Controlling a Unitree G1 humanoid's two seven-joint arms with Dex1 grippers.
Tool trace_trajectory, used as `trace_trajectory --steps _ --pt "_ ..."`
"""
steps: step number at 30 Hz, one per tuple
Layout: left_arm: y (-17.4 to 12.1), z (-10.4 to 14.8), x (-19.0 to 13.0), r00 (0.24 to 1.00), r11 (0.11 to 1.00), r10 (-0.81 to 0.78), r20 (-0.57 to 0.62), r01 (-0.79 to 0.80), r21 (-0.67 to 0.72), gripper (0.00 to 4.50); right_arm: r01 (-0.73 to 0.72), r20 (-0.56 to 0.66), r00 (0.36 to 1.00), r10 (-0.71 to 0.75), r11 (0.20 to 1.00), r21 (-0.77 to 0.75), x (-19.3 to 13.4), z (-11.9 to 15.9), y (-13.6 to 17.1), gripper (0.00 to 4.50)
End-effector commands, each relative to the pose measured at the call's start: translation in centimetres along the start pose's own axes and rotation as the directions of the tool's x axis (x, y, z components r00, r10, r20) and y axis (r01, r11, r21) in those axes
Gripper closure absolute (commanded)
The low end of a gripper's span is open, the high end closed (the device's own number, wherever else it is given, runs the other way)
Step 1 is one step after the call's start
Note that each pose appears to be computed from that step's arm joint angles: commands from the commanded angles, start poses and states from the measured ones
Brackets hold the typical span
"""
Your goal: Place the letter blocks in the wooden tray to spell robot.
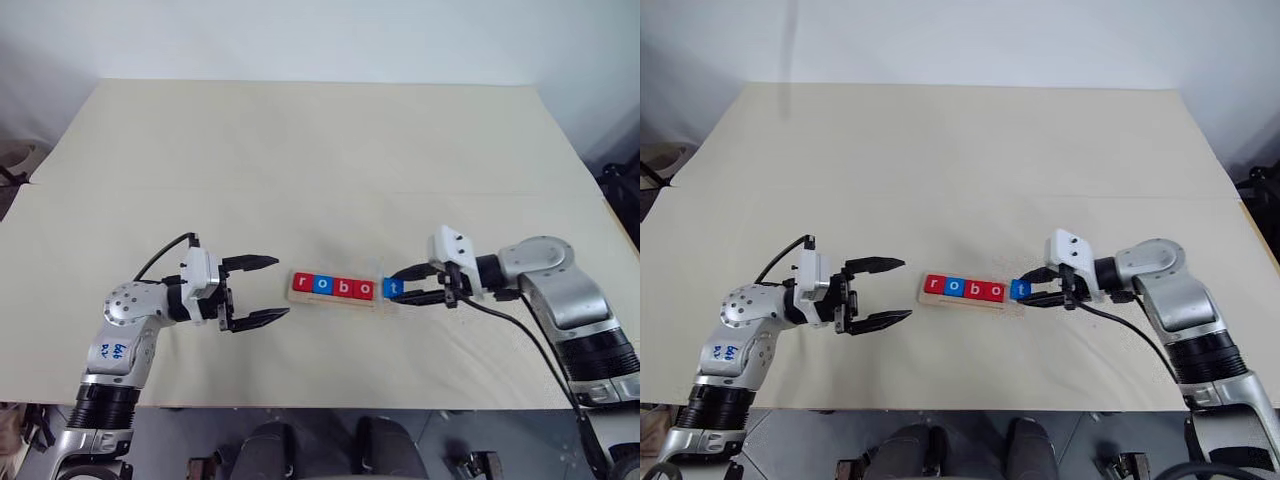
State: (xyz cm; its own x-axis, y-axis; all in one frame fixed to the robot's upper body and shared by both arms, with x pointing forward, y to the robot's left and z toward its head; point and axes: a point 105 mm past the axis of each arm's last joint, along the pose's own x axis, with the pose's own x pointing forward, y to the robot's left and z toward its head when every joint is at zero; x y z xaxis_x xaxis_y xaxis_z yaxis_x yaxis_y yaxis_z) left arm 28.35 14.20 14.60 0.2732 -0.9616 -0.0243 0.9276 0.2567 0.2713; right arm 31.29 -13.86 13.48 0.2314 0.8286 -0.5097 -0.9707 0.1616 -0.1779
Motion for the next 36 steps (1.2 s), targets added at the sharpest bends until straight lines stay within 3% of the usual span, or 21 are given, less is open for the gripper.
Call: trace_trajectory --steps 1,11,20,25,28,36 --pt "-0.2 0.7 0.1 1.0 1.0 -0.009 0.015 0.009 0.03 0.0 0.033 -0.025 0.999 -0.033 0.999 -0.022 0.1 -0.1 -0.3 3.04" --pt "0.0 0.9 -0.2 1.0 0.999 0.012 0.011 -0.013 0.037 0.0 0.044 -0.037 0.998 -0.044 0.999 -0.014 0.2 -0.2 -1.0 3.04" --pt "0.2 0.9 -0.3 1.0 0.999 0.024 0.01 -0.024 0.043 0.0 0.041 0.007 0.999 -0.041 0.999 -0.014 -0.2 1.0 -1.0 0.03" --pt "0.2 0.9 -0.3 1.0 0.999 0.026 0.01 -0.026 0.044 0.0 0.089 -0.002 0.996 -0.089 0.996 -0.003 -2.4 0.6 -1.7 0.03" --pt "0.2 0.9 -0.3 1.0 0.999 0.025 0.008 -0.026 0.044 0.0 0.103 -0.049 0.994 -0.102 0.995 0.016 -3.7 -0.5 -1.7 0.63" --pt "0.2 0.9 -0.2 1.0 0.999 0.017 0.011 -0.018 0.043 0.0 0.103 -0.074 0.992 -0.101 0.994 0.022 -3.1 -1.8 -1.4 3.48"
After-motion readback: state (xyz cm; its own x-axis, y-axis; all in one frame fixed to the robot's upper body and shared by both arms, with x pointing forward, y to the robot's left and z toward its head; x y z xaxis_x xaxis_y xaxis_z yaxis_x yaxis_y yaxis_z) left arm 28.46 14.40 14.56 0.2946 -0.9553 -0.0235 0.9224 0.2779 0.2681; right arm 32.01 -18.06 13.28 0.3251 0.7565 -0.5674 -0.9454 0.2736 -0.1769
